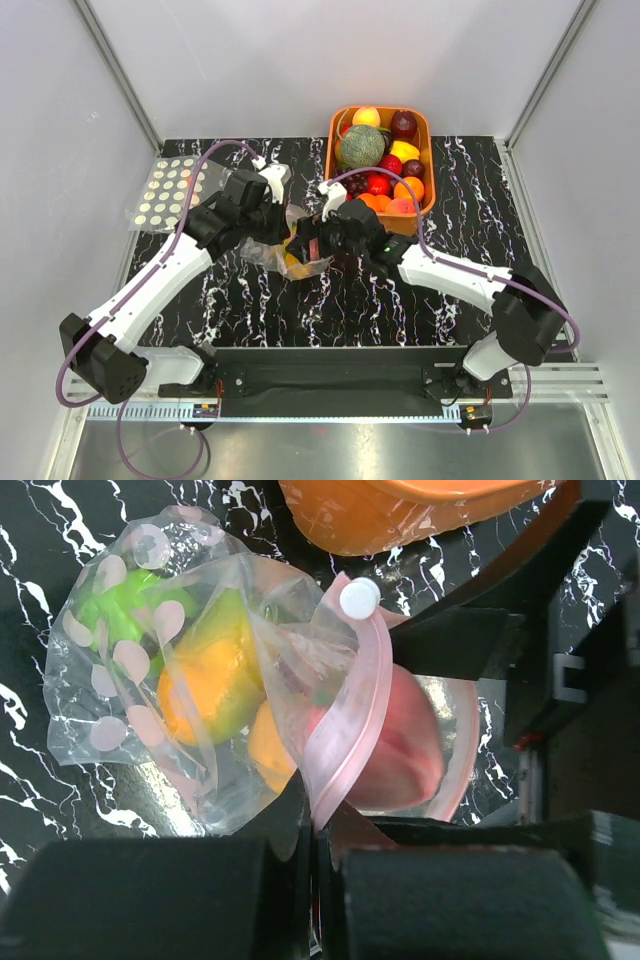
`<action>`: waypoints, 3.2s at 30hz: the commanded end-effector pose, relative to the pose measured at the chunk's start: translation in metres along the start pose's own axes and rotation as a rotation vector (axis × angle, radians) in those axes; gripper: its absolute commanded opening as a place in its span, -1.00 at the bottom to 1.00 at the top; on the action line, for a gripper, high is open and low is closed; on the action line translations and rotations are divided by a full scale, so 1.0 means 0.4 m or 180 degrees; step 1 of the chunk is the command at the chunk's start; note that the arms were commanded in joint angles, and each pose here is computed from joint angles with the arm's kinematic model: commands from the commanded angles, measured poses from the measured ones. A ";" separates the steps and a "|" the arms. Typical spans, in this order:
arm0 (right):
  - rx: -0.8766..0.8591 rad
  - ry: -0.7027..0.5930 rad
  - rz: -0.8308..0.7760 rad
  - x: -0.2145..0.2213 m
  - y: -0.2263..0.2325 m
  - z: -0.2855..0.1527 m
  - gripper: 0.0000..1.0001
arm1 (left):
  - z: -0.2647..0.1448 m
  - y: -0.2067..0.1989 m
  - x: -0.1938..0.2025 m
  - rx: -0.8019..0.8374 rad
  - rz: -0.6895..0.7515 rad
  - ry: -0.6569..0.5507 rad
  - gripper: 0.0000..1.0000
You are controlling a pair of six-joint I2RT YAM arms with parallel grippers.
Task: Place the food in the zip-top bag and seal the zipper
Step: Place the fake fruit in the zipper food storage bag, then adjust the zipper food storage bag at the center of the board.
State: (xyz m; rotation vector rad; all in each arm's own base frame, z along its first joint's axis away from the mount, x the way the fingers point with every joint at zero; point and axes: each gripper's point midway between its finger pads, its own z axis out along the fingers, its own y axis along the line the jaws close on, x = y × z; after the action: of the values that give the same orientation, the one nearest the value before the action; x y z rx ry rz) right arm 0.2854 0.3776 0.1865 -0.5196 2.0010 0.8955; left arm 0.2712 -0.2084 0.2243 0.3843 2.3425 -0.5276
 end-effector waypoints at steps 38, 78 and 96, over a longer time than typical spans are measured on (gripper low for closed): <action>0.0735 0.0293 0.0884 -0.004 -0.024 -0.144 -0.04 | -0.005 0.001 -0.034 0.0051 -0.0057 -0.0126 -1.00; 0.0764 -0.0049 0.0210 -0.225 0.106 -0.223 -1.00 | -0.115 -0.002 -0.036 -0.0078 -0.0035 0.0113 -1.00; 0.0721 0.0088 0.0084 -0.218 0.078 -0.121 -0.80 | -0.246 0.079 -0.159 -0.0814 0.0154 -0.0432 -0.98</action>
State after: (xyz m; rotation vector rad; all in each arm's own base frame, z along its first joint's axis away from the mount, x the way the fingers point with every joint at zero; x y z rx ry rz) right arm 0.2748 0.3674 0.2807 -0.3910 2.1469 0.6480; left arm 0.2666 -0.1491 0.3105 0.2840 2.2996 -0.2518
